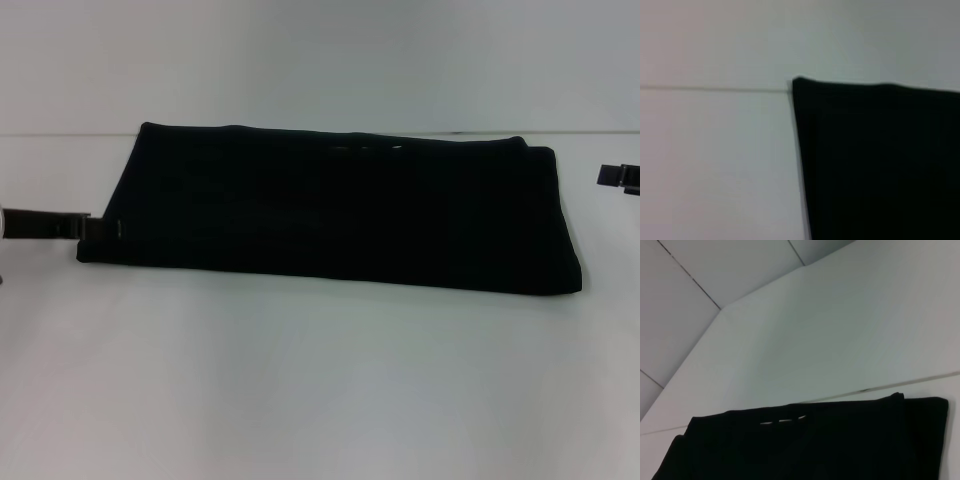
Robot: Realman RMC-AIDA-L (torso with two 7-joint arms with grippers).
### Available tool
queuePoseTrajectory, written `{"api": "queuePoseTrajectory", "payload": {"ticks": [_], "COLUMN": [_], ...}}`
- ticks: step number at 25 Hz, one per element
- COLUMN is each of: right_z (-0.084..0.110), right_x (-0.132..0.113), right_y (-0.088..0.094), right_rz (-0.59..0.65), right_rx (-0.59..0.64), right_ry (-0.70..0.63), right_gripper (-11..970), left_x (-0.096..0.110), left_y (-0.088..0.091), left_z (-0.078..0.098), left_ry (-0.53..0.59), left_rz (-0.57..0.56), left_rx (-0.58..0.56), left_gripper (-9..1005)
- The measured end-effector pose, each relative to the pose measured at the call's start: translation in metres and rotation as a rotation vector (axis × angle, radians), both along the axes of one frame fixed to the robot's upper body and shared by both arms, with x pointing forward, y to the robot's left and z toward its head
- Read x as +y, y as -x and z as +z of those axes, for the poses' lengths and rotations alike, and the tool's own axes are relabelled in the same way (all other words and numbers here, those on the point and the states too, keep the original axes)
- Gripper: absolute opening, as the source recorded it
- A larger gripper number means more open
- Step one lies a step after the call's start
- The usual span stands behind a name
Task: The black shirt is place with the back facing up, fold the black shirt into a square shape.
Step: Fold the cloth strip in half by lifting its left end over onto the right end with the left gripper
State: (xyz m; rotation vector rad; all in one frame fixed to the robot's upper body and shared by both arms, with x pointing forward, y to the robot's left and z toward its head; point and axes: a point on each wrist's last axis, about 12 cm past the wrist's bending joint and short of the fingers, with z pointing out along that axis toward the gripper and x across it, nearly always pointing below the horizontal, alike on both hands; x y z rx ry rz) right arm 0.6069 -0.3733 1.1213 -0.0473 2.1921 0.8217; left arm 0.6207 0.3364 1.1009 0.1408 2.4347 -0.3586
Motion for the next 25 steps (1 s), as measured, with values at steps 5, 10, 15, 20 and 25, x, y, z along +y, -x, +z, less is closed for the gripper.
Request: {"api": "queuePoseTrajectory", "payload": {"ticks": [5, 10, 15, 20, 25], "right_z": [-0.0013, -0.0039, -0.0054, -0.0061, -0.0061], "right_x": [-0.0001, 0.0001, -0.0001, -0.0008, -0.0014], "right_y": [0.0008, 0.0026, 0.0036, 0.0043, 0.0042], "right_rz": [-0.002, -0.003, -0.004, -0.006, -0.009], "right_rx": [0.003, 0.004, 0.006, 0.008, 0.007], "right_ry": [0.0, 0.002, 0.005, 0.008, 0.008], "right_gripper": [653, 652, 652, 652, 651], "left_x": [-0.0012, -0.0018, -0.0023, -0.0066, -0.007], "left_y": [0.0014, 0.0018, 0.0023, 0.0017, 0.0018], "left_z": [-0.0025, -0.0052, -0.0069, -0.0066, -0.0063], "left_ry": [-0.001, -0.006, -0.008, -0.017, -0.028], "left_rz": [-0.007, -0.003, -0.007, -0.031, -0.038], "left_rx": [0.013, 0.017, 0.019, 0.024, 0.022], "left_gripper": [842, 826, 810, 794, 778]}}
